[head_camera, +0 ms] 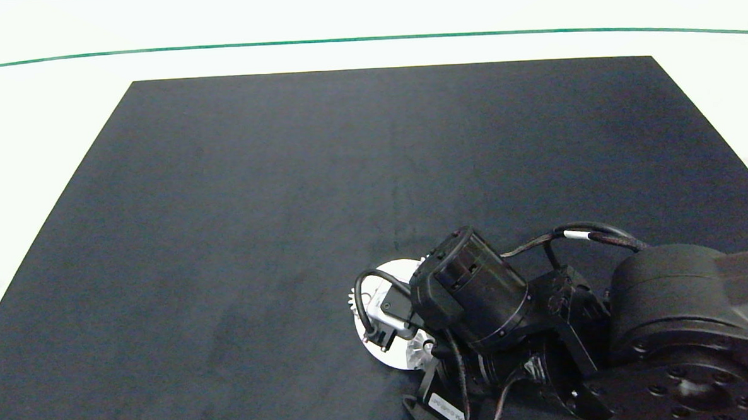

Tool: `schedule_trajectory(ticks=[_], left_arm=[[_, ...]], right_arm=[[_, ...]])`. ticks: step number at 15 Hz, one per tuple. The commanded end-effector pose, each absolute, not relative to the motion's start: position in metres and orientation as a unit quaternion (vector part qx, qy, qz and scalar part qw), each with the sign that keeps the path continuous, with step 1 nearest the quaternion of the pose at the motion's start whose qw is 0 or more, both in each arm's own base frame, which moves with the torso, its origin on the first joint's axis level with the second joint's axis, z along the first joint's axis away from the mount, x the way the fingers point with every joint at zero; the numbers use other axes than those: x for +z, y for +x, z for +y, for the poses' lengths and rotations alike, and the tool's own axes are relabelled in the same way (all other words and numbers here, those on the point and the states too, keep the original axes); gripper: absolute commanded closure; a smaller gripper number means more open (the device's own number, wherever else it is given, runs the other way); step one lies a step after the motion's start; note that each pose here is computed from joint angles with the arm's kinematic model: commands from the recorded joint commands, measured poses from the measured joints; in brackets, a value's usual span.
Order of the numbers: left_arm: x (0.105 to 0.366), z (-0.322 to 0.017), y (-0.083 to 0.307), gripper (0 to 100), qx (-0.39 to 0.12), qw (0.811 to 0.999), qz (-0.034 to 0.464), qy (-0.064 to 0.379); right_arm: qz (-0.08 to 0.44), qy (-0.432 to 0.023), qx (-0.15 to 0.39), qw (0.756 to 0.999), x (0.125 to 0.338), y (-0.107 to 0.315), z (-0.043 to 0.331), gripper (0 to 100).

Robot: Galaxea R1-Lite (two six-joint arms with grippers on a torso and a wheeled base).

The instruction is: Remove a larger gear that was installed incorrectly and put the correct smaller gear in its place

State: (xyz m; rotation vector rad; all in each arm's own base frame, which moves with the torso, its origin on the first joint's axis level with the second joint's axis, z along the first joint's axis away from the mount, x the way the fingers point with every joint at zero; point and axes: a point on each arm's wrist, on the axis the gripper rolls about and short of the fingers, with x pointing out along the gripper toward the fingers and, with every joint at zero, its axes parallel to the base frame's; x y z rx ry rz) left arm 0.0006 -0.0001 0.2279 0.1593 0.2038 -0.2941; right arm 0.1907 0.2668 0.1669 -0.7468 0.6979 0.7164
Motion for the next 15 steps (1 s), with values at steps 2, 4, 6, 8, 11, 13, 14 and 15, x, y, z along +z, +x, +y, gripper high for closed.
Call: schedule_trajectory(ticks=[2, 4, 6, 8, 11, 13, 14, 15], left_arm=[[0.2281, 0.0000, 0.0004, 0, -0.146, 0.981, 0.101, 0.079], [0.2277, 0.0000, 0.0005, 0, -0.146, 0.981, 0.102, 0.080], [0.2281, 0.0000, 0.0004, 0, -0.146, 0.981, 0.102, 0.079], [0.2281, 0.0000, 0.0004, 0, -0.146, 0.981, 0.102, 0.079], [0.2281, 0.0000, 0.0004, 0, -0.147, 0.981, 0.101, 0.079], [0.2281, 0.0001, 0.0001, 0, -0.146, 0.981, 0.101, 0.079], [0.2277, 0.0001, -0.0001, 0, -0.146, 0.981, 0.101, 0.079], [0.2281, 0.0002, -0.0003, 0, -0.146, 0.981, 0.100, 0.078]], right_arm=[[0.325, -0.348, 0.332, 0.815, 0.1650, 0.1947, 0.2688, 0], [0.323, -0.347, 0.332, 0.815, 0.1657, 0.1952, 0.2695, 4], [0.323, -0.347, 0.332, 0.816, 0.1660, 0.1953, 0.2696, 7], [0.322, -0.349, 0.332, 0.815, 0.1663, 0.1954, 0.2696, 12], [0.322, -0.350, 0.333, 0.814, 0.1660, 0.1952, 0.2695, 18], [0.322, -0.350, 0.333, 0.814, 0.1660, 0.1952, 0.2695, 22], [0.324, -0.351, 0.331, 0.813, 0.1639, 0.1958, 0.2703, 24], [0.325, -0.352, 0.332, 0.813, 0.1634, 0.1960, 0.2705, 27]])
